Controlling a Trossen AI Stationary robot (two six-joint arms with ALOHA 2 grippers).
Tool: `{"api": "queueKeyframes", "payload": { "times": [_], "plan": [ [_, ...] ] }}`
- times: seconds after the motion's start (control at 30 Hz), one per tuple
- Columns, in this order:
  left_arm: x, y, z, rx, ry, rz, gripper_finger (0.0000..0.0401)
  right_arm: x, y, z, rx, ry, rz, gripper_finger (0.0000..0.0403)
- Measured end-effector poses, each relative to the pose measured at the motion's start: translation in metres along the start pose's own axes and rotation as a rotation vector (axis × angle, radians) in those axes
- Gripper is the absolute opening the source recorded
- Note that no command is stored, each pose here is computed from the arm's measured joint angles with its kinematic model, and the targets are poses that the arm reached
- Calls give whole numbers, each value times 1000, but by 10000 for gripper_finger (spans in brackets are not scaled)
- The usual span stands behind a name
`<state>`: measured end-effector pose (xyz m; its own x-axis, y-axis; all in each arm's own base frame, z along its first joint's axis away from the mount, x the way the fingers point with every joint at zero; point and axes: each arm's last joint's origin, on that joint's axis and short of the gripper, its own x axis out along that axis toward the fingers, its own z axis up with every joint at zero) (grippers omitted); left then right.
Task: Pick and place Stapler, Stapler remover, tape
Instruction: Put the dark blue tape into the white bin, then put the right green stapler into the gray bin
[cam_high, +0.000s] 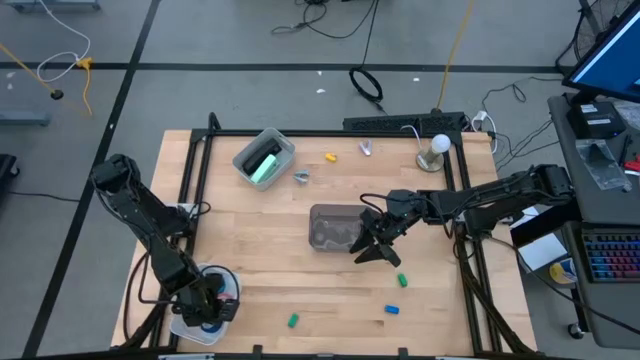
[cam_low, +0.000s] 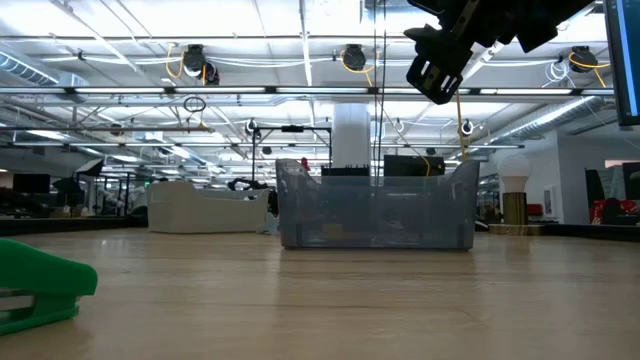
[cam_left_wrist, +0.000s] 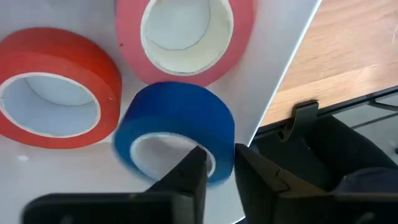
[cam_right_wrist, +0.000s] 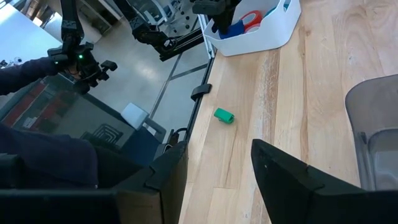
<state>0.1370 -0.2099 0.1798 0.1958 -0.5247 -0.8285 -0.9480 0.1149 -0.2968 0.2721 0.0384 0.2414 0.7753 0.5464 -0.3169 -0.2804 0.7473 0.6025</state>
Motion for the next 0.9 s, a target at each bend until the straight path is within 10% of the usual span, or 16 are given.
{"api": "queueKeyframes", "payload": {
  "times": [0.43,0.9],
  "plan": [
    [-8,-1,-5,-68,71,-9,173,0,0,0,-27,0,0,171],
    [-52,-31,12,137,-368,-615,175,-4,-7,-27,221,298,-2,167]
  ]
}}
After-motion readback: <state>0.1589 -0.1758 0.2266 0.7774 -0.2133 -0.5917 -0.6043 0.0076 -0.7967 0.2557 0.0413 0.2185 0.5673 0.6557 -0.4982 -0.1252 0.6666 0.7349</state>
